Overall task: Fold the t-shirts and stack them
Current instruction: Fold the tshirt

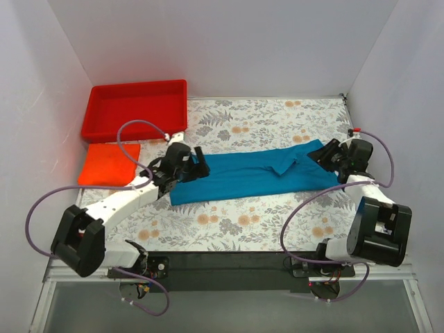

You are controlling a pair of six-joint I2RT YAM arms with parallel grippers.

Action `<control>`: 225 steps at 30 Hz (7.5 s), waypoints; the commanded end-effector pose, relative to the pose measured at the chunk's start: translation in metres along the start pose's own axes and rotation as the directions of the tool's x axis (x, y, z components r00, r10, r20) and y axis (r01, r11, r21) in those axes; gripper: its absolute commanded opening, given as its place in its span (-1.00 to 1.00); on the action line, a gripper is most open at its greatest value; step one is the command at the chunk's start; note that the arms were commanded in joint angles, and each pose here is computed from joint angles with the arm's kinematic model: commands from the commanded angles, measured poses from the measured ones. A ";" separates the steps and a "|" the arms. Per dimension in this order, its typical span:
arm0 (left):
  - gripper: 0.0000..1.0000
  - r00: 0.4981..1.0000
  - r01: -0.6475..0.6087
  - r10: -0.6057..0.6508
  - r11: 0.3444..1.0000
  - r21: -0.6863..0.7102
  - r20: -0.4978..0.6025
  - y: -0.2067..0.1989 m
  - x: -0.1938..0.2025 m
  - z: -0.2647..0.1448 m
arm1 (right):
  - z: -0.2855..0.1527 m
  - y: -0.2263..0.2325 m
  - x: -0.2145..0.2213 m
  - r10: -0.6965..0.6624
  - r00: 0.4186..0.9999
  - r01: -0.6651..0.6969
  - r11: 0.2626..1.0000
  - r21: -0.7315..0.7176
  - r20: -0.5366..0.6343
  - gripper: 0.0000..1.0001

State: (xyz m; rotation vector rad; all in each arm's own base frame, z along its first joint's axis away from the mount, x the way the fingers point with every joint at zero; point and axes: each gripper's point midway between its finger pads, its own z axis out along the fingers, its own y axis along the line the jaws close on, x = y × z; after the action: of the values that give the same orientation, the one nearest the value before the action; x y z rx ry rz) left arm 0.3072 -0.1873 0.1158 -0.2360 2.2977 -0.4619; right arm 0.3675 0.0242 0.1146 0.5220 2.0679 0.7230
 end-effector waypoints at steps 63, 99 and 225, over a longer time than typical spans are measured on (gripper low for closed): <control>-0.11 0.974 0.134 -0.043 0.898 0.419 -0.221 -0.286 0.098 0.126 | 0.075 -0.034 0.019 0.109 0.977 -0.132 0.985 -0.114 -0.185 -0.97; -0.90 0.976 0.152 -0.106 0.957 0.246 -0.191 -0.246 0.108 0.150 | 0.045 -0.061 -0.037 -0.079 0.978 0.122 0.966 0.227 -0.191 -0.97; 0.28 0.920 0.063 -0.154 0.966 -0.250 -0.362 0.018 0.123 -0.072 | -0.040 0.114 0.200 -0.538 0.651 0.418 0.843 -0.339 -0.535 -0.22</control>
State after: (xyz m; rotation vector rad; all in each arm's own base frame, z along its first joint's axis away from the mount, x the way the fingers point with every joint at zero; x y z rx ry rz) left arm 0.1949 -0.2128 0.0868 -0.4590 2.6597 -0.4149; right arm 0.2882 0.2063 0.1165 -0.3350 2.4200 0.8486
